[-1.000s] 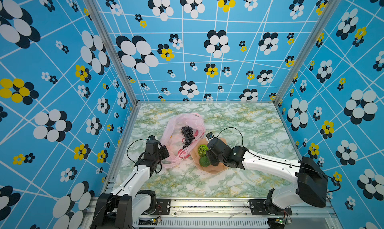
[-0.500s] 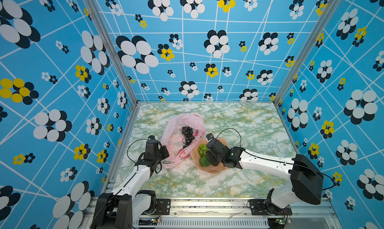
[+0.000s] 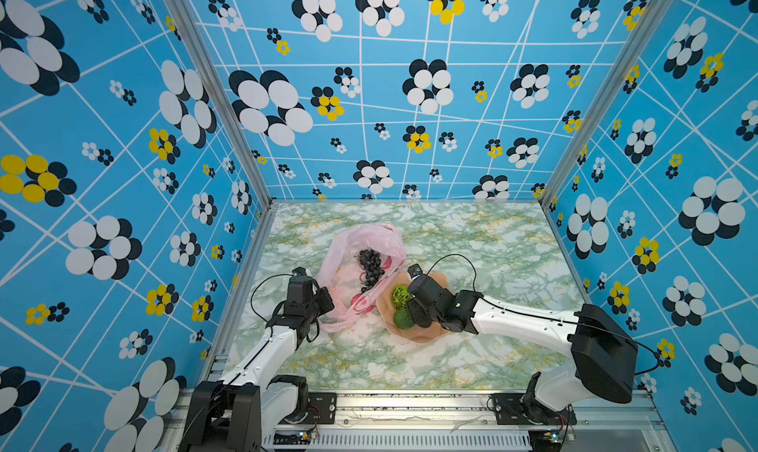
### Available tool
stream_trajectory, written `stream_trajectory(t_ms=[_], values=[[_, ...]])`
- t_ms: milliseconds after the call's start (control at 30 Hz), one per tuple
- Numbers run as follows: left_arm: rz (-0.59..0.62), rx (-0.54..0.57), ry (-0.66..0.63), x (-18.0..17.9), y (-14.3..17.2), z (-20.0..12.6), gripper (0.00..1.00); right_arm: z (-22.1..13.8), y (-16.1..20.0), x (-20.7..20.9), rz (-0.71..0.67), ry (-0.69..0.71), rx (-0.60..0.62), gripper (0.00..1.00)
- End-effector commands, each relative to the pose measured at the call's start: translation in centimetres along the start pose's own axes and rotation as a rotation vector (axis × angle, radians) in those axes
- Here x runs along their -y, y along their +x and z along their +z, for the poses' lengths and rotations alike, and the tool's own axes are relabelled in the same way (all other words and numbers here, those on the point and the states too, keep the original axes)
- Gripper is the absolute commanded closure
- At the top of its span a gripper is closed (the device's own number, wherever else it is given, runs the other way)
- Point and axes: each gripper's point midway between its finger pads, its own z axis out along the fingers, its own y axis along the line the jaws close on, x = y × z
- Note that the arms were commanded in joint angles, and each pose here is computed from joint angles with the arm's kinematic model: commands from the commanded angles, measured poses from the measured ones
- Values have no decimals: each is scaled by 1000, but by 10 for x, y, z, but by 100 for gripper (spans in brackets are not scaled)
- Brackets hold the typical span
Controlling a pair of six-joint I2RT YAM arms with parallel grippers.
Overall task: Take fruits out of the plastic bag
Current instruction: Place the fruit on the plate, then pick up the fruit from the plastic bag.
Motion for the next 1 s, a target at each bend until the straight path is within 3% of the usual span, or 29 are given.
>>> stream_trajectory(t_ms=[0, 367, 733, 967], values=[[12, 34, 6, 5, -9, -5, 100, -20, -22, 2, 36, -1, 45, 34], [-95, 85, -28, -17, -15, -16, 100, -30, -97, -59, 28, -173, 134, 34], [-240, 94, -89, -49, -12, -22, 100, 22, -144, -145, -18, -345, 68, 37], [-287, 62, -127, -61, -7, -17, 100, 64, -141, -177, -52, -371, -7, 38]])
